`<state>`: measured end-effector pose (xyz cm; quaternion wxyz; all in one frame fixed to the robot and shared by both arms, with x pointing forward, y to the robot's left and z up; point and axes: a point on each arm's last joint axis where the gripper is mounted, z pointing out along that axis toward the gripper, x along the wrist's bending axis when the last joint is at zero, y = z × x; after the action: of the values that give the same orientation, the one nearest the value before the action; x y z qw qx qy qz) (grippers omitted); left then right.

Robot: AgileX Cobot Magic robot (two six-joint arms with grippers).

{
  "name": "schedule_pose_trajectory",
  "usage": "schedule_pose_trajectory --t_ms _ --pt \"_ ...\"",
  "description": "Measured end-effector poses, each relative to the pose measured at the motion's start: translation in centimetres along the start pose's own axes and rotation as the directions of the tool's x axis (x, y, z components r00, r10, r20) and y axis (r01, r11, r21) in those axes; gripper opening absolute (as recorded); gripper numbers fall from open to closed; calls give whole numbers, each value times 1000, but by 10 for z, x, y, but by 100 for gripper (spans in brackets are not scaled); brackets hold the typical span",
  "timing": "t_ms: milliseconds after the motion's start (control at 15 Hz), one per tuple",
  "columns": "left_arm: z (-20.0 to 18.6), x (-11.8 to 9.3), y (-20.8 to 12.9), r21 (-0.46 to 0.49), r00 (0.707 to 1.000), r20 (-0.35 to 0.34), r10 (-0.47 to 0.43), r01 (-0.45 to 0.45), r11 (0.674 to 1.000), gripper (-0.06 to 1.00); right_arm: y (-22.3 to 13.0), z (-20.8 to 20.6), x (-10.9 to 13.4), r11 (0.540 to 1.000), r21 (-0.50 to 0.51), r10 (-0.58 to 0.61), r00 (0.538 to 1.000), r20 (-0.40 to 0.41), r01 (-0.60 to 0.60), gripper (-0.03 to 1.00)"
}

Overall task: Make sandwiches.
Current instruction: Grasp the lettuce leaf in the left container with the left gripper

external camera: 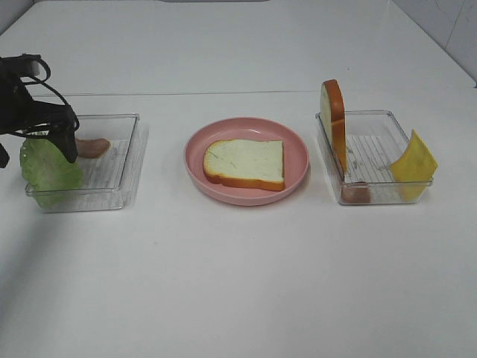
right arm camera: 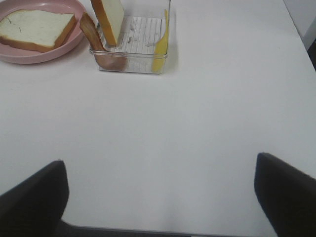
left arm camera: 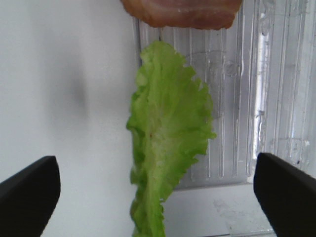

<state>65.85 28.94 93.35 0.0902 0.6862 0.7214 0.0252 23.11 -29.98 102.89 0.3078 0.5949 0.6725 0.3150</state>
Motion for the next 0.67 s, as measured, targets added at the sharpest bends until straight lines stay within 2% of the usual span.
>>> schedule_pose_trajectory --t_ms 67,133,200,333,400,467,533,667 --pt "3 0 0 5 1000 0 -1 1 1000 97 0 0 0 1000 0 0 1000 0 0 99" --pt "5 0 0 10 1000 0 -2 2 1000 86 0 0 0 1000 0 0 1000 0 0 99" --pt "5 0 0 9 1000 0 -9 9 1000 82 0 0 0 1000 0 0 1000 0 0 99" --pt "5 0 1 1 1000 0 -13 13 1000 58 0 0 0 1000 0 0 1000 0 0 99" --pt "5 0 1 -4 1000 0 -18 18 1000 38 0 0 0 1000 0 0 1000 0 0 99" --pt "5 0 1 -6 1000 1 -21 21 1000 26 0 0 0 1000 0 0 1000 0 0 99" --pt "5 0 1 -7 1000 1 -21 21 1000 20 0 0 0 1000 0 0 1000 0 0 99" --pt "5 0 1 -7 1000 1 -21 21 1000 3 0 0 0 1000 0 0 1000 0 0 99"
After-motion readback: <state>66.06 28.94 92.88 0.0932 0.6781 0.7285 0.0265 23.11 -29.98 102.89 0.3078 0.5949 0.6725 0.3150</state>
